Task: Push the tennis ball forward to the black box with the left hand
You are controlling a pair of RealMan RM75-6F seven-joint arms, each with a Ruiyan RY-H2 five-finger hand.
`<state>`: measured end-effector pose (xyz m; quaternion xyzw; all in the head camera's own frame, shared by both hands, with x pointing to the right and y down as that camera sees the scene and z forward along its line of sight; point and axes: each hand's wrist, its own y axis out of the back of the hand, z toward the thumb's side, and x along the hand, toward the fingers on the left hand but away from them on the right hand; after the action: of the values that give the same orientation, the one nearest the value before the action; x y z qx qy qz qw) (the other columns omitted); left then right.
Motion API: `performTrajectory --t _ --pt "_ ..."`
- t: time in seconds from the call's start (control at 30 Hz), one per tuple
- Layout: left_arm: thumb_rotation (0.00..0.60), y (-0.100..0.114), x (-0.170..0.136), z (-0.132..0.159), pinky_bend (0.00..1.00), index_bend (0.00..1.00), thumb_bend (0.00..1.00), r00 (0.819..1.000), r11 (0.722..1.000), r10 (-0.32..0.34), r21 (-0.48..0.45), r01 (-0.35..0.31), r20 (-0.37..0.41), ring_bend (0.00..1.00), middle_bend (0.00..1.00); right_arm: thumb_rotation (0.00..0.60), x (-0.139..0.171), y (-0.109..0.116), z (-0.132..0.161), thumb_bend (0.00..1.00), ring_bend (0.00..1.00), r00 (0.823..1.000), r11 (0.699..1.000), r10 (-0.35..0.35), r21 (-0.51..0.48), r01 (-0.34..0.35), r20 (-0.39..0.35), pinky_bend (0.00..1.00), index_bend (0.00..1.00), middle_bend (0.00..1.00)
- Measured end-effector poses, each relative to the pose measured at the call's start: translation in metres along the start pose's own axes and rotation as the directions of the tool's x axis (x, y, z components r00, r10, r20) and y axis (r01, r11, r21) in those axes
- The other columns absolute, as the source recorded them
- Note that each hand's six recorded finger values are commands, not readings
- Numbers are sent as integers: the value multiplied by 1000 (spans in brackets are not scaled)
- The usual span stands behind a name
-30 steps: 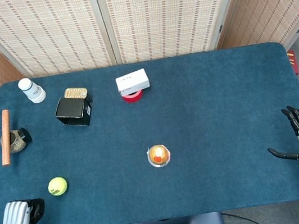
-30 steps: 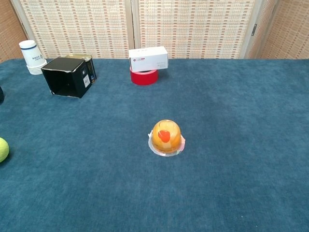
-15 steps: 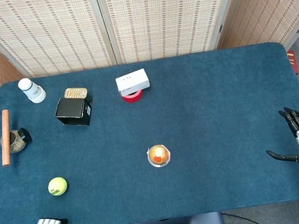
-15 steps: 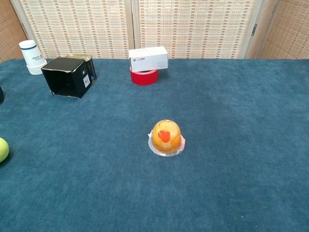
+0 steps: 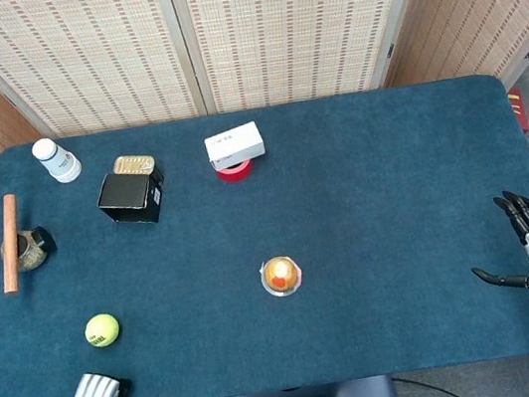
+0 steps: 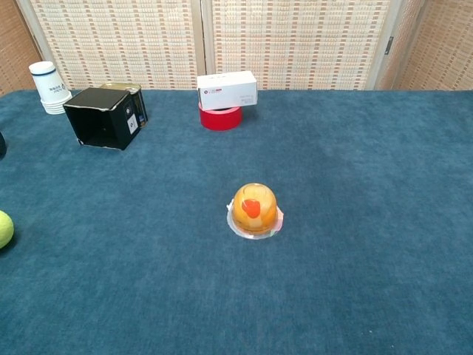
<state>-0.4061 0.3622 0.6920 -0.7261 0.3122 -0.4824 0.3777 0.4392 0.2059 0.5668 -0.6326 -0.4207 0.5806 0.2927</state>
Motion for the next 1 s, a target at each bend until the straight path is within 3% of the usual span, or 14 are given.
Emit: performTrajectory --t 0.17,0.47,1.0 --pt "600 17 13 -17 1000 1000 739 999 999 37 -36 -38 -16 1000 1000 506 -1 -3 2 0 0 1000 1000 2 10 -2 -1 0 27 0" --pt "600 10 26 -26 1000 1000 739 999 999 -7 -35 6 -36 1000 1000 508 1 -1 3 0 0 1000 1000 -12 9 12 -1 0 26 0" --pt "600 7 57 -29 1000 1000 737 999 999 -27 -46 26 -18 1000 1000 506 5 2 3 0 0 1000 1000 -27 1 27 -14 0 26 0"
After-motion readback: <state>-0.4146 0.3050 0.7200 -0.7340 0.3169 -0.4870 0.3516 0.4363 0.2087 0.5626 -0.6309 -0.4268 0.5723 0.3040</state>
